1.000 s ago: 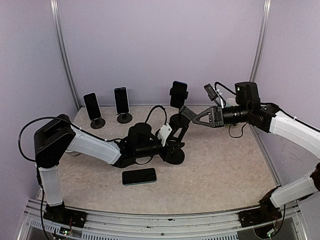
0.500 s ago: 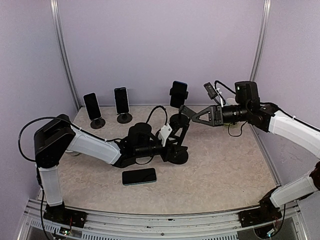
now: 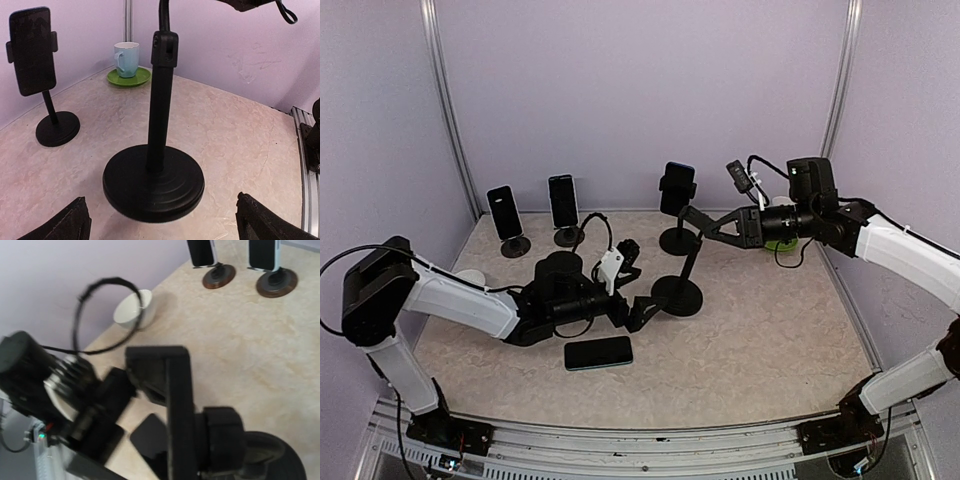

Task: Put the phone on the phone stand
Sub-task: Place the phone stand at the center of the board.

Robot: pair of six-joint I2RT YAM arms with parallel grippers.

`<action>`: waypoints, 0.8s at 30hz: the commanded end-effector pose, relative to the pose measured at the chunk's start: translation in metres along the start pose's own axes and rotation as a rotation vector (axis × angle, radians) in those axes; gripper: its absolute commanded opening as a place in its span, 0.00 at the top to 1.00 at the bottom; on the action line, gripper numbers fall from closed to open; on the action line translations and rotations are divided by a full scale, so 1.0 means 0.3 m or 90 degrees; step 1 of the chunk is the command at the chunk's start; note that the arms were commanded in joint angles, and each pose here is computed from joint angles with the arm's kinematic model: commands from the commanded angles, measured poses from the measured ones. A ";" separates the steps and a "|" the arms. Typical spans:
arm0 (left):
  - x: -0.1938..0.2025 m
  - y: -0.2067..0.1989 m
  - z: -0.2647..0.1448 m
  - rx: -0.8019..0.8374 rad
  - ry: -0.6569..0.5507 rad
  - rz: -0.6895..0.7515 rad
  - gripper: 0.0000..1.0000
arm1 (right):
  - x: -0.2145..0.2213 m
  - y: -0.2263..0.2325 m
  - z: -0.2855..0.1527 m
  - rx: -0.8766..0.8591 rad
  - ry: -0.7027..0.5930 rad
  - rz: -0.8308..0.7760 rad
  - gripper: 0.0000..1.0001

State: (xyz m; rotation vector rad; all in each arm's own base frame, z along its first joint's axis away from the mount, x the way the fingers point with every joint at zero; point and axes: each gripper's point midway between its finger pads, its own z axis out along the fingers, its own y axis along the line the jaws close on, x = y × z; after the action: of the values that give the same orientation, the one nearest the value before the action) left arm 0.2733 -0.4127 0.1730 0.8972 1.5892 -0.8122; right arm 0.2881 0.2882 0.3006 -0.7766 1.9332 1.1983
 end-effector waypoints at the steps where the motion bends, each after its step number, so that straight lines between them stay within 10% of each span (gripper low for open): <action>1: 0.009 0.042 -0.084 -0.059 0.012 -0.030 0.01 | -0.020 -0.039 -0.002 0.040 -0.021 -0.088 1.00; 24: 0.178 0.069 -0.263 -0.138 0.160 -0.099 0.01 | 0.154 -0.244 0.036 0.172 0.065 -0.137 0.90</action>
State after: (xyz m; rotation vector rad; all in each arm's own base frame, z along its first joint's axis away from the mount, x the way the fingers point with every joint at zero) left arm 0.2538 -0.3368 0.1398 0.7727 1.9055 -0.6514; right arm 0.3150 0.2633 0.2193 -0.8758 2.0350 0.7915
